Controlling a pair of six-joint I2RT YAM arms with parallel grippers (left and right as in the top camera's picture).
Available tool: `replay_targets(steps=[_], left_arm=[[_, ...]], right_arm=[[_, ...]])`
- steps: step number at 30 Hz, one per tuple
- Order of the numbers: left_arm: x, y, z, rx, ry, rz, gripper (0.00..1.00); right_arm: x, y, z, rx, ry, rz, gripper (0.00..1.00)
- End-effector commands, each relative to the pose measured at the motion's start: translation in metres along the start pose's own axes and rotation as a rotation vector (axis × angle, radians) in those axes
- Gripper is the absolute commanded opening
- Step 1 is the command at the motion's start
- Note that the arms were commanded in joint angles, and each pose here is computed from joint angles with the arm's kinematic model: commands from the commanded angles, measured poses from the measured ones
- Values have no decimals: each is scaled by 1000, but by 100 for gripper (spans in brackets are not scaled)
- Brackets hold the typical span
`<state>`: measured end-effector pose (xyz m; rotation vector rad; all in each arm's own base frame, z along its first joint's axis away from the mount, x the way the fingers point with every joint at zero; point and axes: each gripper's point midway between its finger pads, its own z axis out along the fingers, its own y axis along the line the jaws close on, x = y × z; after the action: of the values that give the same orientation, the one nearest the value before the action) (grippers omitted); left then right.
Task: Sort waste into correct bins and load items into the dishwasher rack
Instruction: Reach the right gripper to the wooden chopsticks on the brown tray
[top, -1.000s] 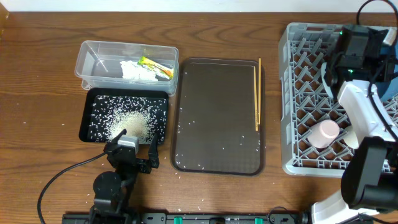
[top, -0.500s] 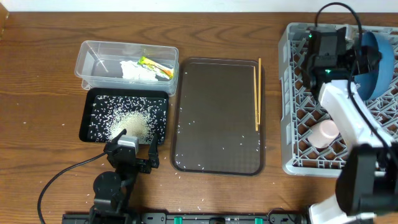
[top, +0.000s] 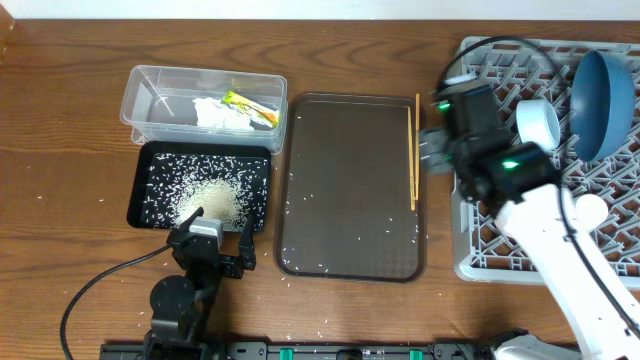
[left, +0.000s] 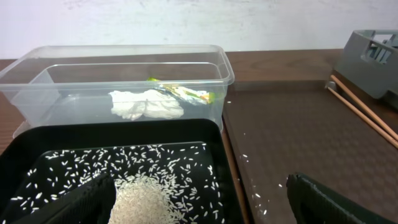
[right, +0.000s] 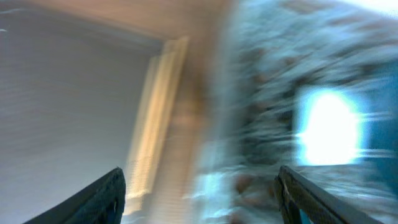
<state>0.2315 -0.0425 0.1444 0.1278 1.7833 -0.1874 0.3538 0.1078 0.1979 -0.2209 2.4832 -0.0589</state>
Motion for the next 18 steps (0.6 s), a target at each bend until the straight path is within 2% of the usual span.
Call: replay_targets(steps=[1,5,11,18], left_arm=[[12,3,3,-15,24,1,91],[12,3,3,-15,24,1,91],[12,3,3,-15,24,1,90],[12,3,3,-15,24,1,90]], right_arm=[[34,59,17,-195,172,255,72],[48,53,62,-14,206,344,57],[39,42,124,67,154,320,52],[58,25,170,113,209,320,50]])
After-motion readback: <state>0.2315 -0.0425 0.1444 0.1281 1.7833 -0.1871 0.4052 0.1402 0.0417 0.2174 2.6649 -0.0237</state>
